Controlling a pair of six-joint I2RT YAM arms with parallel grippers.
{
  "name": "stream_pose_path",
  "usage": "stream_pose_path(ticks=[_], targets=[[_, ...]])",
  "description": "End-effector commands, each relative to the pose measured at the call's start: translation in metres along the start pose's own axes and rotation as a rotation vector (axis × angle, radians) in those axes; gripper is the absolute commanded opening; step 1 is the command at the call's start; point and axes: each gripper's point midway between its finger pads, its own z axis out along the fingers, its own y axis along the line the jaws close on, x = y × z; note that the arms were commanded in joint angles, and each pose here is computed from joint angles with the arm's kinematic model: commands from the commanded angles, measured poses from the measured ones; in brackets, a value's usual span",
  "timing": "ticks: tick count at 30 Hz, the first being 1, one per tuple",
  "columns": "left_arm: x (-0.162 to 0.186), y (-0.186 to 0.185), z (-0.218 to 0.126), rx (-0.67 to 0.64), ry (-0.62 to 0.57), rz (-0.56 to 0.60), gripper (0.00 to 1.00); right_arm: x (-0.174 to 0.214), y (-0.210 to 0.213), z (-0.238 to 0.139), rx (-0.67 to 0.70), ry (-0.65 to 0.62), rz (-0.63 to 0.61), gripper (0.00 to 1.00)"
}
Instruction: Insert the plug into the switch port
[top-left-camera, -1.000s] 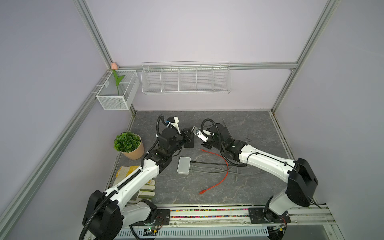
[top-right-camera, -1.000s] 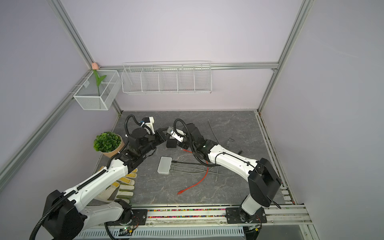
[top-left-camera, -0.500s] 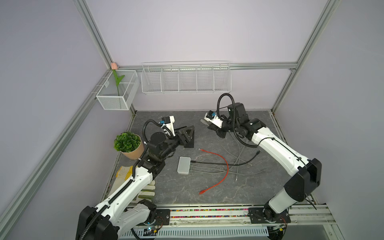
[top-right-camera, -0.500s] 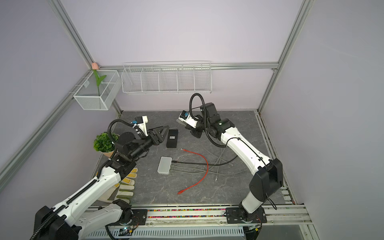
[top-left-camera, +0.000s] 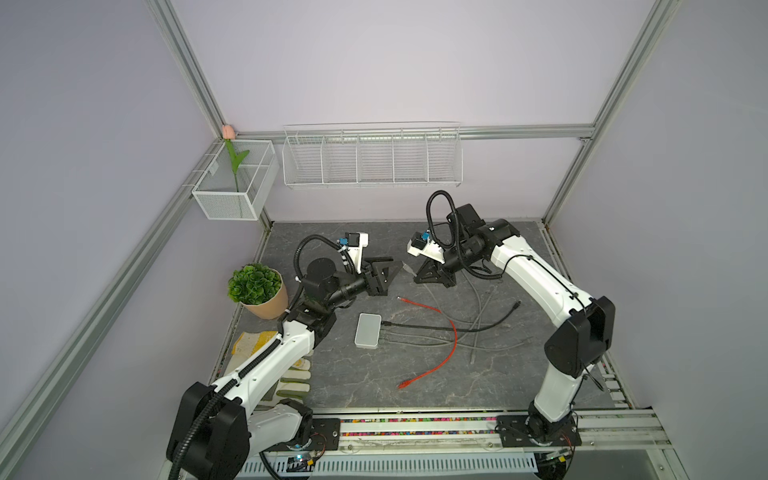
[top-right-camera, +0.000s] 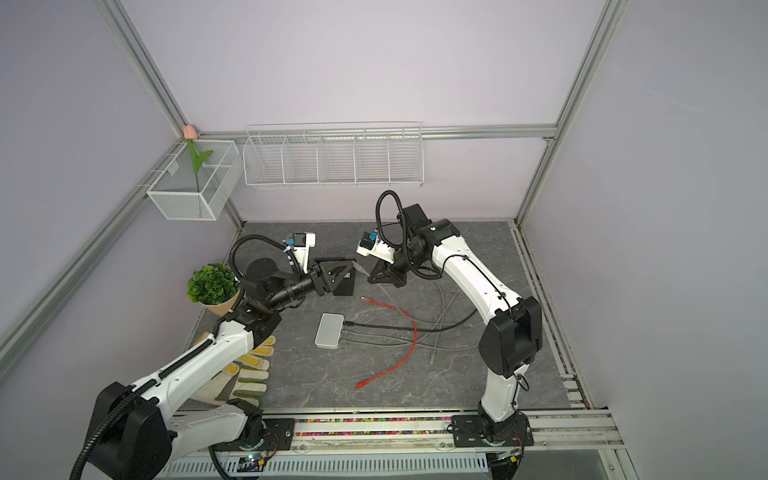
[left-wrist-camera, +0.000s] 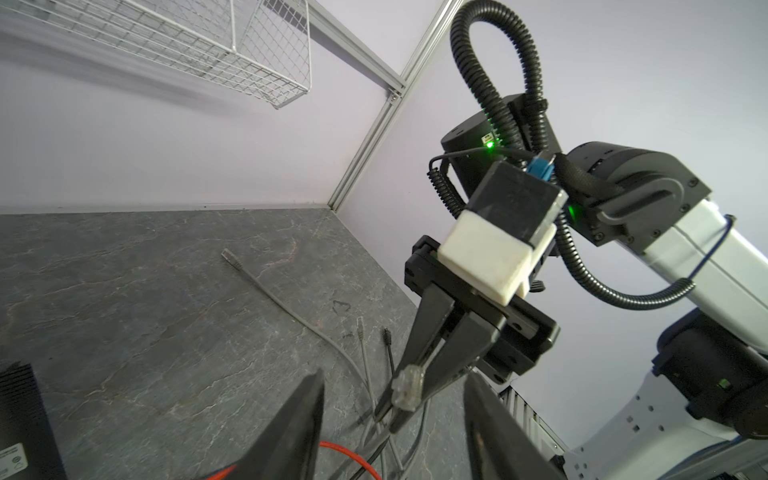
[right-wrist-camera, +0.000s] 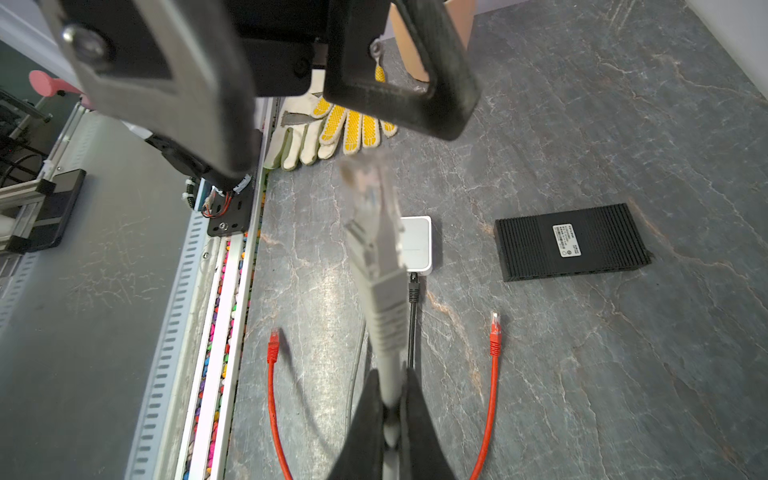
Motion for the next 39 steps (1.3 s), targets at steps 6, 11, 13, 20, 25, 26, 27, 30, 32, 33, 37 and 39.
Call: stream_pose_path(ticks=[6, 11, 13, 20, 25, 26, 27, 30, 32, 33, 37, 39], targets=[[-0.021, -0.027, -0.002, 0.087, -0.030, 0.071, 0.51, -0.007, 0.012, -0.005, -0.064, -0.037, -0.006, 0.07], [-0.015, -0.024, 0.002, 0.086, -0.003, 0.061, 0.48, -0.008, 0.011, -0.006, -0.056, -0.038, 0.000, 0.07], [-0.012, -0.026, 0.004, 0.088, 0.009, 0.067, 0.47, -0.008, 0.009, -0.006, -0.049, -0.037, 0.004, 0.07], [-0.003, -0.027, 0.013, 0.076, 0.049, 0.077, 0.39, -0.009, 0.005, -0.004, -0.033, -0.037, 0.014, 0.07], [-0.001, -0.024, 0.016, 0.064, 0.060, 0.078, 0.30, -0.008, 0.004, -0.003, -0.029, -0.034, 0.019, 0.07], [0.000, -0.022, 0.016, 0.057, 0.062, 0.079, 0.27, -0.009, 0.004, -0.003, -0.028, -0.035, 0.016, 0.07], [0.000, -0.022, 0.017, 0.054, 0.066, 0.078, 0.25, -0.008, 0.004, -0.002, -0.027, -0.032, 0.018, 0.07], [0.002, -0.020, 0.019, 0.049, 0.076, 0.079, 0.17, -0.008, 0.003, -0.002, -0.023, -0.031, 0.018, 0.07], [0.003, -0.019, 0.020, 0.040, 0.084, 0.081, 0.11, -0.009, 0.002, -0.002, -0.017, -0.031, 0.019, 0.07], [0.003, -0.019, 0.020, 0.038, 0.085, 0.081, 0.08, -0.009, 0.002, -0.002, -0.015, -0.030, 0.020, 0.07], [0.002, -0.010, 0.020, -0.021, 0.080, 0.073, 0.00, -0.008, 0.001, -0.002, 0.015, -0.018, 0.024, 0.14], [-0.001, -0.003, 0.018, -0.068, 0.071, 0.064, 0.00, -0.007, -0.005, -0.004, 0.072, 0.000, 0.039, 0.39]])
